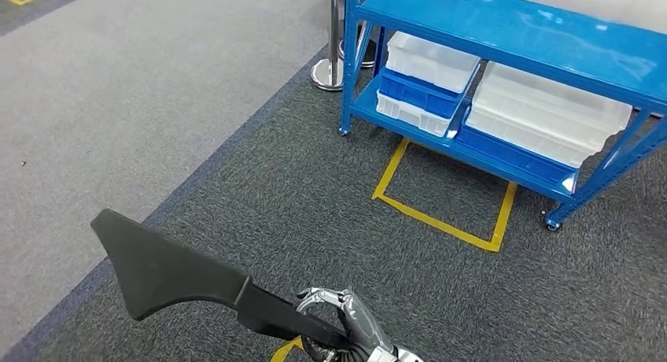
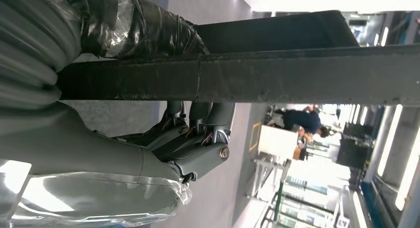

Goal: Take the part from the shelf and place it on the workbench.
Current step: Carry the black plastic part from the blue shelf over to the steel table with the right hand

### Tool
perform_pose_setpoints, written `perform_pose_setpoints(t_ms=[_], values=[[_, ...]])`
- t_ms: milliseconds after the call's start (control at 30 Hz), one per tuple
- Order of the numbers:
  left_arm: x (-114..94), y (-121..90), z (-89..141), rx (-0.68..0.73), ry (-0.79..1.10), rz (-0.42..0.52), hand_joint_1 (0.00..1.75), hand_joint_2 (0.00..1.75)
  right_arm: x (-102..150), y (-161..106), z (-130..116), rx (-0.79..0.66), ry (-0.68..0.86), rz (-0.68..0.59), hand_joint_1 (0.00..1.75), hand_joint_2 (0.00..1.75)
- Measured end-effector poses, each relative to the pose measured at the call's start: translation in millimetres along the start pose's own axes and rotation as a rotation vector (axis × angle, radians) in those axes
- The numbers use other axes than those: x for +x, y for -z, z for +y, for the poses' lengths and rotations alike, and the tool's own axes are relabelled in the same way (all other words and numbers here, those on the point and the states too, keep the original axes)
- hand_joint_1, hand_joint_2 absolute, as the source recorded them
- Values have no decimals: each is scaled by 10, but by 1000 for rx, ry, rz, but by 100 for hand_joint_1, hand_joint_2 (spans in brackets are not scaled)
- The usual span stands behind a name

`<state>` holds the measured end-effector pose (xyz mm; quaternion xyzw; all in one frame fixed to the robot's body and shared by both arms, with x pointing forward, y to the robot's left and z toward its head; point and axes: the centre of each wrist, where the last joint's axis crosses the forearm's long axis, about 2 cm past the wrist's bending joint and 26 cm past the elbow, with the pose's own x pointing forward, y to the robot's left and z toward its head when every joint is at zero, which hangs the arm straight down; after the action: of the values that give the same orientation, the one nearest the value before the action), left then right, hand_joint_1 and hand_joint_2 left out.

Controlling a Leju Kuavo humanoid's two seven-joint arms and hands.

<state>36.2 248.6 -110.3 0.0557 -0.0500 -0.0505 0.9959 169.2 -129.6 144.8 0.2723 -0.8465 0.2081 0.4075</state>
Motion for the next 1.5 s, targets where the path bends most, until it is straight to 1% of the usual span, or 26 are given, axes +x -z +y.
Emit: perform_pose_setpoints(t_ms=[200, 467, 633, 900, 1033, 1500], values=[[-5, 4, 17, -5, -1, -4, 0, 175, -35, -16, -18, -9, -1, 15, 175, 175], [-56, 5, 25, -2, 13, -16, 0, 175, -5, 28, 23, -39, 9, 0, 175, 175], [-67, 2, 6, -9, 30, -32, 0, 175, 18, -6, 46, -57, 16, 3, 175, 175], [-89, 2, 3, -15, 48, -18, 0, 175, 59, -8, 50, -75, 9, -11, 175, 175], [-77, 0, -5, -17, 50, -26, 0, 175, 75, -13, 49, -77, 7, -22, 175, 175], [-86, 2, 3, -16, 54, -18, 0, 175, 90, -65, 55, -95, 1, -13, 175, 175]])
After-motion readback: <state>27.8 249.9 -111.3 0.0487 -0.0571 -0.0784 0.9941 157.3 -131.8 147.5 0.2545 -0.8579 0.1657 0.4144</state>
